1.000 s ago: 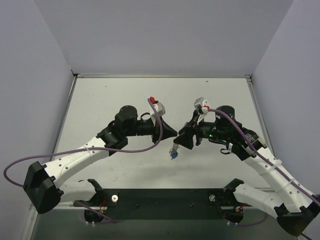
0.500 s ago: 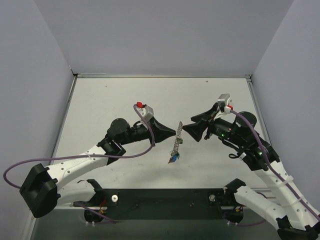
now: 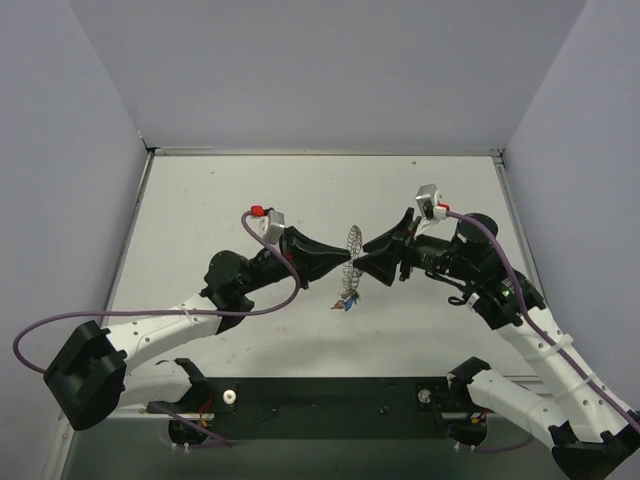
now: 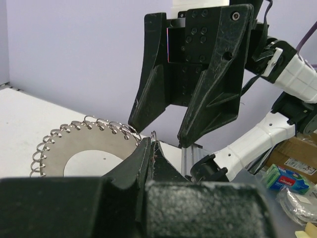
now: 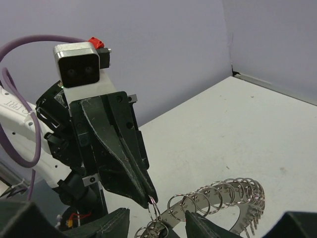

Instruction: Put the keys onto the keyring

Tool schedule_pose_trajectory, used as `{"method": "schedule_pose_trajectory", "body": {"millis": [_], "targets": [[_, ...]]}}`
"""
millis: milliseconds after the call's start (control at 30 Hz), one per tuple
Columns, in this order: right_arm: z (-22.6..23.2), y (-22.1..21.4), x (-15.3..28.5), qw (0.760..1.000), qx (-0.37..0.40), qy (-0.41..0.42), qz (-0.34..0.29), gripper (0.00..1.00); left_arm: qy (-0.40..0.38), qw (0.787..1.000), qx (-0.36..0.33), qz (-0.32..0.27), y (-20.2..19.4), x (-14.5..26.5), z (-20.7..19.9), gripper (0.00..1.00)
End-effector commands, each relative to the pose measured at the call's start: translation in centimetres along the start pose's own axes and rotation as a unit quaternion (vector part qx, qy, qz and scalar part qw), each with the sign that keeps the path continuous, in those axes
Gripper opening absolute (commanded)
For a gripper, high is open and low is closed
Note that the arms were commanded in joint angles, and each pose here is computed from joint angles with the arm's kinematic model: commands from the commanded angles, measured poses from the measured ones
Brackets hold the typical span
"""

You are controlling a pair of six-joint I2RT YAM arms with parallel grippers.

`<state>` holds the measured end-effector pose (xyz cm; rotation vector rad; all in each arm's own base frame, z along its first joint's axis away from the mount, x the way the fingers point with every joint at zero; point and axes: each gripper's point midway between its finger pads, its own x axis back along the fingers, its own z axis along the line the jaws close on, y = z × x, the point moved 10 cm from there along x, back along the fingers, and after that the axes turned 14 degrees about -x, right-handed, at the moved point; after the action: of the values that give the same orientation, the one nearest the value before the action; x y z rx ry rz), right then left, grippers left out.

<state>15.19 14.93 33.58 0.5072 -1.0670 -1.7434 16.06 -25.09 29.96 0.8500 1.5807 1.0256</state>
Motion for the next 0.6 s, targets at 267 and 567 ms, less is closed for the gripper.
{"method": "schedule_pose_trajectory", "body": {"millis": [267, 567], "targets": [[1.11, 0.86, -0.49, 0.997, 0.006, 0.074, -0.003, 0.29, -0.04, 0.996, -0.007, -0.083, 2.64, -1.2, -0.61, 0.0], [0.84, 0.72, -1.01, 0.997, -0.004, 0.08, 0.01, 0.0, -0.046, 0.995, -0.009, -0.087, 2.79, -1.46, -0.54, 0.0]]}}
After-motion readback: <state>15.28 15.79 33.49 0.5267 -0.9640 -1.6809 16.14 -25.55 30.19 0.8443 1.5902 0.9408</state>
